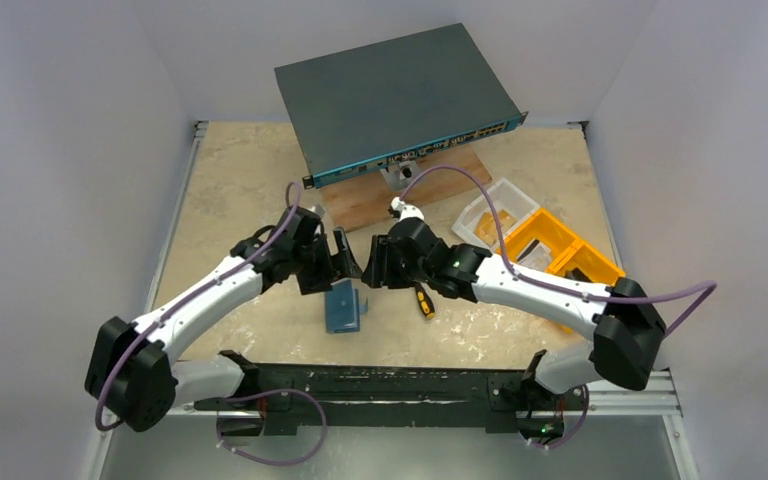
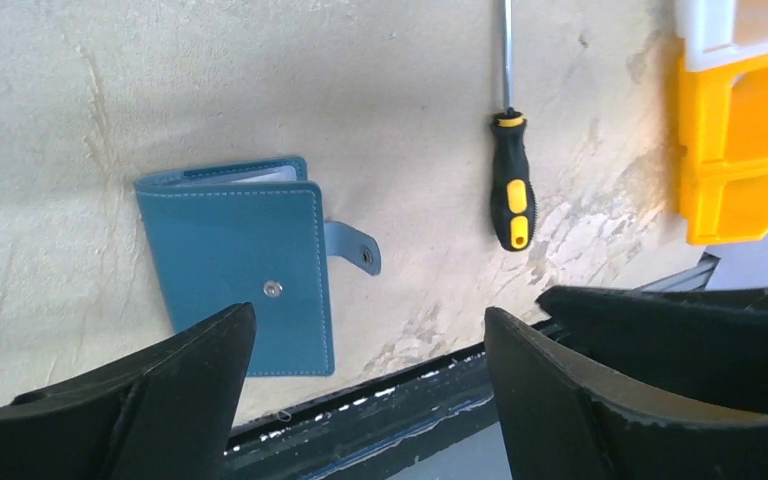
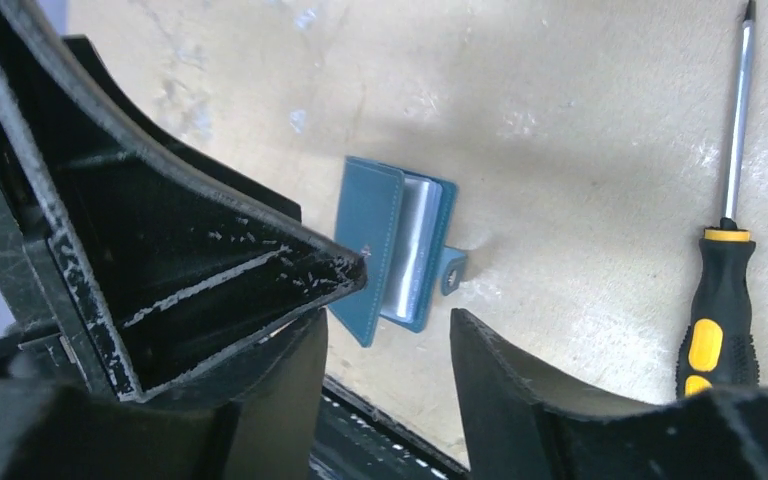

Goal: Take the credit cards out of the card holder
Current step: Close the card holder at the center of the board, then reset both arms

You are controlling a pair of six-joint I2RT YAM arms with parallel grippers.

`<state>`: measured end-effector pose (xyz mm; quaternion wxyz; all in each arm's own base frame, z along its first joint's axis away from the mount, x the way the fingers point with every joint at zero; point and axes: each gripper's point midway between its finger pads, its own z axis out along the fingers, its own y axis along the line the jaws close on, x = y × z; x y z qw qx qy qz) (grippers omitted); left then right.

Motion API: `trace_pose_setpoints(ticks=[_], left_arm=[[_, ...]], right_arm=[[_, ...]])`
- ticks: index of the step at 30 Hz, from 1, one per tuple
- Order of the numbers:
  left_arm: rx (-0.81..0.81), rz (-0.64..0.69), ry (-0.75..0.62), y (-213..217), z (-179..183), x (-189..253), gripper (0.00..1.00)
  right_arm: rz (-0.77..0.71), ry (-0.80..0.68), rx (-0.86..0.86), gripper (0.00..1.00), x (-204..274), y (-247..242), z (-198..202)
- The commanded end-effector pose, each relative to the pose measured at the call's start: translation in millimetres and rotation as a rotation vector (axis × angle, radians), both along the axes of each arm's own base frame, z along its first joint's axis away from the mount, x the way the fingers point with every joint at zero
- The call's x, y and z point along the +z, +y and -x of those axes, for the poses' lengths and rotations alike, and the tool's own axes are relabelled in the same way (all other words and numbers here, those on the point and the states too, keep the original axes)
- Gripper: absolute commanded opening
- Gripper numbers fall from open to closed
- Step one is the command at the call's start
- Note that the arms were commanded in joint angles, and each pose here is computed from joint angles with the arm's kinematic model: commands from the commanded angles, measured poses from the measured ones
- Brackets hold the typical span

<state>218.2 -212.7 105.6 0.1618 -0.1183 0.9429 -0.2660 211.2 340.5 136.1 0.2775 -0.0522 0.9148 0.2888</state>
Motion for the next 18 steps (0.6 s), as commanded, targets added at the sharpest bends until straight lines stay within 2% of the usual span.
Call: trace_pose_setpoints(ticks=[1, 3, 7, 10, 12, 18], left_arm=[[-0.049, -0.023, -0.134, 12.5, 2.7, 34.9, 0.88], [-0.065, -0.017, -0.188, 17.0, 6.2, 48.3, 0.99], [-0.049, -0.039, -0.306, 34.6, 10.5, 80.0, 1.00], [-0.026, -0.106, -0.362, 52.9, 11.5, 98.2, 1.00], [-0.009, -0.150, -0.391, 64.4, 12.0, 108.9, 1.00], [0.010, -0.196, -0.439, 80.1, 15.4, 125.3, 1.00]], right_arm=[[-0.080, -0.115, -0.051, 0.53, 53.4, -2.5, -13.6], [-0.096, -0.142, -0.065, 0.64, 65.4, -6.2, -15.2], [-0.112, -0.201, -0.103, 0.85, 85.2, -16.3, -20.8], [-0.127, -0.238, -0.129, 0.95, 97.7, -23.0, -23.7], [-0.140, -0.261, -0.143, 0.99, 105.1, -27.0, -24.9], [-0.169, -0.318, -0.167, 0.99, 125.5, -35.6, -27.5]])
